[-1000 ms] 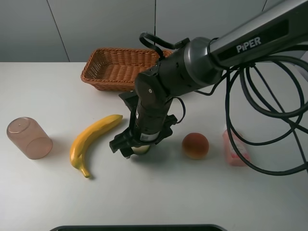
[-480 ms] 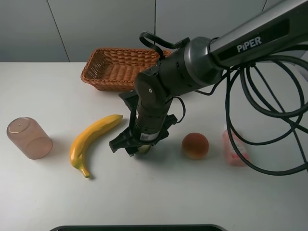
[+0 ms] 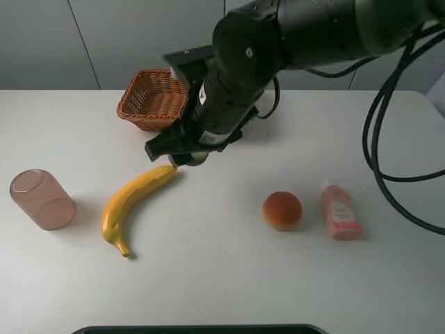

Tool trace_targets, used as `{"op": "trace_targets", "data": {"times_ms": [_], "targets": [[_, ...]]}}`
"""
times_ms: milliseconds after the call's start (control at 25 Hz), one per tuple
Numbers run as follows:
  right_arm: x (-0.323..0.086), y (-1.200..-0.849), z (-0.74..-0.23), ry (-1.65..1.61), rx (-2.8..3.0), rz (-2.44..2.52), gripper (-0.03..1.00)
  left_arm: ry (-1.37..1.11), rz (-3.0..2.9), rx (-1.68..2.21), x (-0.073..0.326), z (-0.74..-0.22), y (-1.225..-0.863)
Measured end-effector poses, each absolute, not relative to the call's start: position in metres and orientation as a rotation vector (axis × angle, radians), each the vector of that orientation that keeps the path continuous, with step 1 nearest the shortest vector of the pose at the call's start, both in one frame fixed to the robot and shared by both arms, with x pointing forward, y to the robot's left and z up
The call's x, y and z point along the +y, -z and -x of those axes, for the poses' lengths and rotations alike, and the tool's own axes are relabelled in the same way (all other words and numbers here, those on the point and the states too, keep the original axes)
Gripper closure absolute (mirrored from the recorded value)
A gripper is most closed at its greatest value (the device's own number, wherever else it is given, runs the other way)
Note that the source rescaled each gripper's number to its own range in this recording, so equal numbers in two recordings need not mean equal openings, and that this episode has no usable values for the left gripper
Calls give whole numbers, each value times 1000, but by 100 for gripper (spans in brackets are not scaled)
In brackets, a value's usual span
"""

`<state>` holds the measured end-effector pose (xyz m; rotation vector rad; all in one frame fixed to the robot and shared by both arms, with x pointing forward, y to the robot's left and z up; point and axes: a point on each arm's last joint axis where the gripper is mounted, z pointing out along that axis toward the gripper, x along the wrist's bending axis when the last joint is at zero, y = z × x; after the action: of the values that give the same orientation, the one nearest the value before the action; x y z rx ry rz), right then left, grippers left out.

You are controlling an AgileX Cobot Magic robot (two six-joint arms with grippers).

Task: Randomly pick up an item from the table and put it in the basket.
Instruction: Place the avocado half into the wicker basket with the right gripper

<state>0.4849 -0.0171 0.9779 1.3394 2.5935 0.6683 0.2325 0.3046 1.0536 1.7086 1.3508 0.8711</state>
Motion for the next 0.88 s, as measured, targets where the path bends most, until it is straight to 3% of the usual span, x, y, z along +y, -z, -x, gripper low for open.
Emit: {"op": "trace_targets", "data": {"times_ms": [160, 360, 520, 880], "targets": [[-23, -1030, -515, -834, 2431, -1207, 96, -871, -1709, 1351, 305, -233, -1054], [-31, -1054, -568, -948, 2230, -1046, 96, -871, -1709, 1351, 305, -233, -1054], [-29, -1033, -608, -1003, 2155, -937, 96, -871, -1709, 1351, 305, -233, -1054], [-12, -934, -641, -1125, 2200, -918, 96, -871, -1709, 1351, 305, -233, -1054]]}}
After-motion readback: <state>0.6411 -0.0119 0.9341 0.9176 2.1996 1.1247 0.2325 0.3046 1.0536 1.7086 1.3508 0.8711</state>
